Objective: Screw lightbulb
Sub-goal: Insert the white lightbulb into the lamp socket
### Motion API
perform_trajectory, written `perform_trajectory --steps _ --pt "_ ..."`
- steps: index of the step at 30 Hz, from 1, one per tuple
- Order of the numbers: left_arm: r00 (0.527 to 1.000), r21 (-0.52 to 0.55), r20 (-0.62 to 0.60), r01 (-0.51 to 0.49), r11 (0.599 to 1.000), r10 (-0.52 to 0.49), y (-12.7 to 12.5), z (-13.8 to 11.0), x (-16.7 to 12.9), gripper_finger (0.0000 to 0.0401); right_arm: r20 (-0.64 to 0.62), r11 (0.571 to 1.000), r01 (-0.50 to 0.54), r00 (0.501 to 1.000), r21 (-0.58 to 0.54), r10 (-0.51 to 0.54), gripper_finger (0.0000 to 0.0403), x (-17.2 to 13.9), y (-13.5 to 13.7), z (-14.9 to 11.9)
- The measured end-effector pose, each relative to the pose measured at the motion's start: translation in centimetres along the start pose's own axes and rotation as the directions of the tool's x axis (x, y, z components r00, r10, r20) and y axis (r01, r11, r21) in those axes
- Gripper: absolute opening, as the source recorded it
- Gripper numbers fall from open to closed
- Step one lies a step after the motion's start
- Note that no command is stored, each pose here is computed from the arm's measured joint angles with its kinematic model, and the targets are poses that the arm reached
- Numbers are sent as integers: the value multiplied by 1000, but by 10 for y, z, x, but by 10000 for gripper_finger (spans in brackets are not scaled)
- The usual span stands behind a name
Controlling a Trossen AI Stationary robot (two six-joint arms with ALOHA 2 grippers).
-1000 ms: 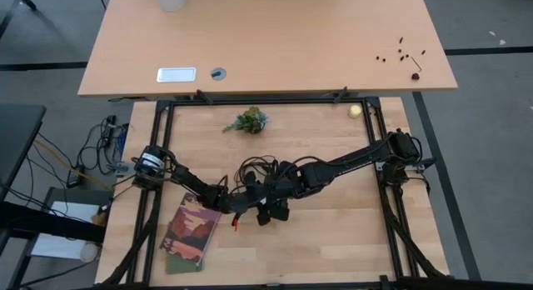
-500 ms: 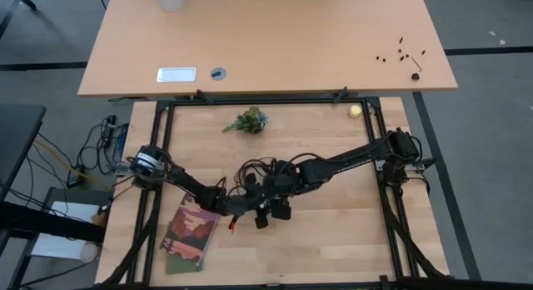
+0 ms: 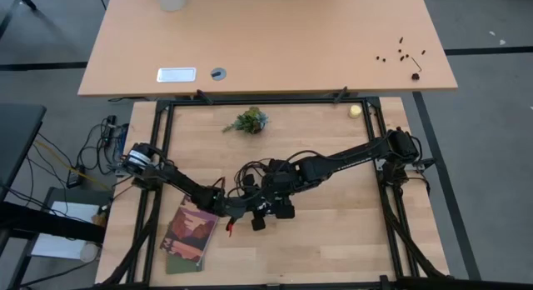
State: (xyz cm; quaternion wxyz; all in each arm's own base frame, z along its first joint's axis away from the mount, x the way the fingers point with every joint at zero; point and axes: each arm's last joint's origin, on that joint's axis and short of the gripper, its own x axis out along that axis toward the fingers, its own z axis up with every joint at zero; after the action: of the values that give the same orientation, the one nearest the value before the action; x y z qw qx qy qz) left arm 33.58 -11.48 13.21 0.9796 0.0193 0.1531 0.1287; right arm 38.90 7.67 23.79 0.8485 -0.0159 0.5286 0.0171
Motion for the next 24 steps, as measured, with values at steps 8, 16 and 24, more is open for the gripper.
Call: perform_trajectory --steps 8,16,24 --pt "1000 16 -11 7 1000 -7 -2 5 -7 224 10 993 -18 1000 -121 19 269 -10 1 0" --pt "1000 12 -5 -2 1000 2 -2 8 -9 224 -14 984 7 1000 -177 -10 268 -34 -2 10" --pt "1000 15 -16 1 1000 -1 -1 19 -20 224 -3 980 9 1000 -197 -10 269 -39 -2 13"
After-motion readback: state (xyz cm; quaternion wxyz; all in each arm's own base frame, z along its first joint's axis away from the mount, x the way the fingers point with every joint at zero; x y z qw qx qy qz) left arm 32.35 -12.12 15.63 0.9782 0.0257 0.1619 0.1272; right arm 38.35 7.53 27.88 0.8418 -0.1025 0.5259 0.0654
